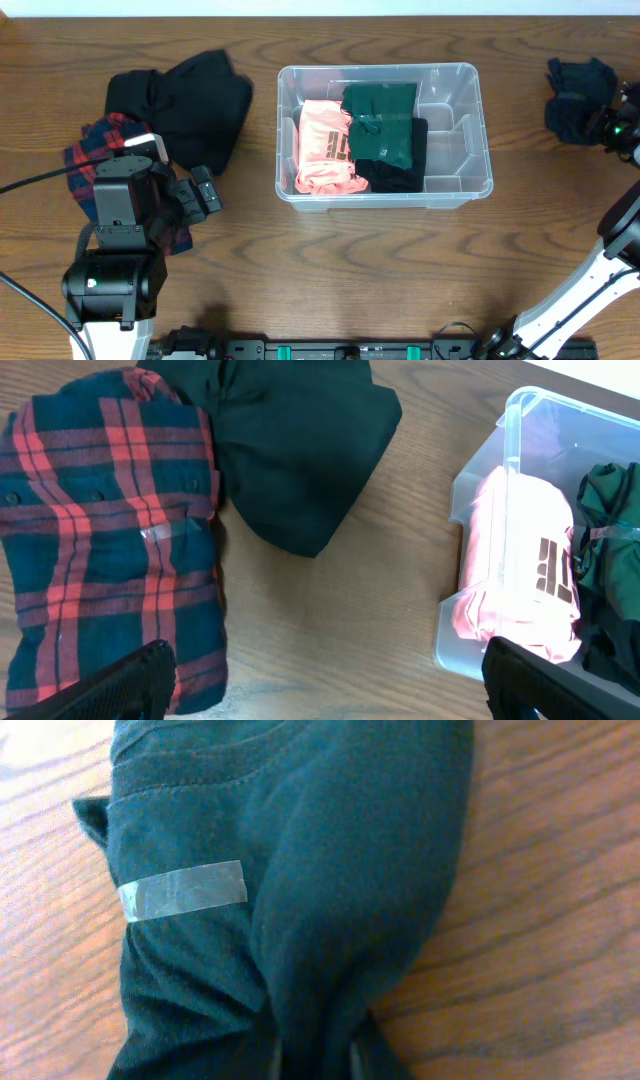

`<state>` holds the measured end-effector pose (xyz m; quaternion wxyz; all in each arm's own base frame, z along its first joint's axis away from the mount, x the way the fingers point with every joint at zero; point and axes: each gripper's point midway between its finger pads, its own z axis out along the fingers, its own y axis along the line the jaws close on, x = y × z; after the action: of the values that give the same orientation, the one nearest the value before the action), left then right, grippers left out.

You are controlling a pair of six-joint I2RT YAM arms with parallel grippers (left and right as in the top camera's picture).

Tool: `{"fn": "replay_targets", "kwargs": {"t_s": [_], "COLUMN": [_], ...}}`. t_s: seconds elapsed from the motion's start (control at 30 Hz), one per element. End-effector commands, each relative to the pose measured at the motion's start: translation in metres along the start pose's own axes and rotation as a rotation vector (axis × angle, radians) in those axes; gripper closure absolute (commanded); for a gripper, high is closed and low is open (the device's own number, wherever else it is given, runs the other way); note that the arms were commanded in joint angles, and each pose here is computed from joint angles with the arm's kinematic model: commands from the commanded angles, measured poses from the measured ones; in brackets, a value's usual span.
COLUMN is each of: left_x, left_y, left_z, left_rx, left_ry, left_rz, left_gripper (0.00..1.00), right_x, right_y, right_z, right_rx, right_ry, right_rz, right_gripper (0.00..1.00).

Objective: Pack container
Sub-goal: 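Grasp the remaining dark navy garment with the right gripper, then place the navy garment into the bin's right side and release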

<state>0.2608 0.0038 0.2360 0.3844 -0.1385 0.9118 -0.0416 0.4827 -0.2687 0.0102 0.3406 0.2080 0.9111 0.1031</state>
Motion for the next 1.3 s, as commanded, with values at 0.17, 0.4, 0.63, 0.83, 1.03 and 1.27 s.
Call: {"fn": "replay_targets", "kwargs": {"t_s": [0.17,0.4,0.63,0.83,1.03,1.27], "left_x": [-0.006,-0.006,-0.006,-0.006,-0.006,-0.006], "left_y": [-0.002,-0.002,-0.002,-0.002,-0.002,-0.002], "left_z": [-0.004,-0.004,-0.004,-0.004,-0.004,-0.004], "left_rx": [0.005,0.005,0.004,0.004,0.004,0.004], "left_ry": [-0.018,-0.018,-0.017,-0.017,-0.017,-0.017], "left_rz": [0.003,0.003,0.003,0.003,0.003,0.003], "left_gripper": [0.02,0.02,0.02,0.02,0.02,0.02], "right_x": [-0.002,-0.036,-0.020,0.048,0.105,0.161], "right_y": [0.054,0.136,0.232,0.308,0.341,0.325], "right_z": [-0.052,-0.170,-0.264,-0.282,-0.251,-0.201], "right_rx": [-0.040,-0.058,-0.150,-0.280,-0.264,-0.139], "right_ry": [0.071,-0.029,-0.096,0.075,0.211,0.289], "right_rz": [-0.012,-0.117,-0.261,-0.342,-0.328,-0.245], "right_gripper": [0.99,0.99,0.99,0.99,0.99,0.99]}}
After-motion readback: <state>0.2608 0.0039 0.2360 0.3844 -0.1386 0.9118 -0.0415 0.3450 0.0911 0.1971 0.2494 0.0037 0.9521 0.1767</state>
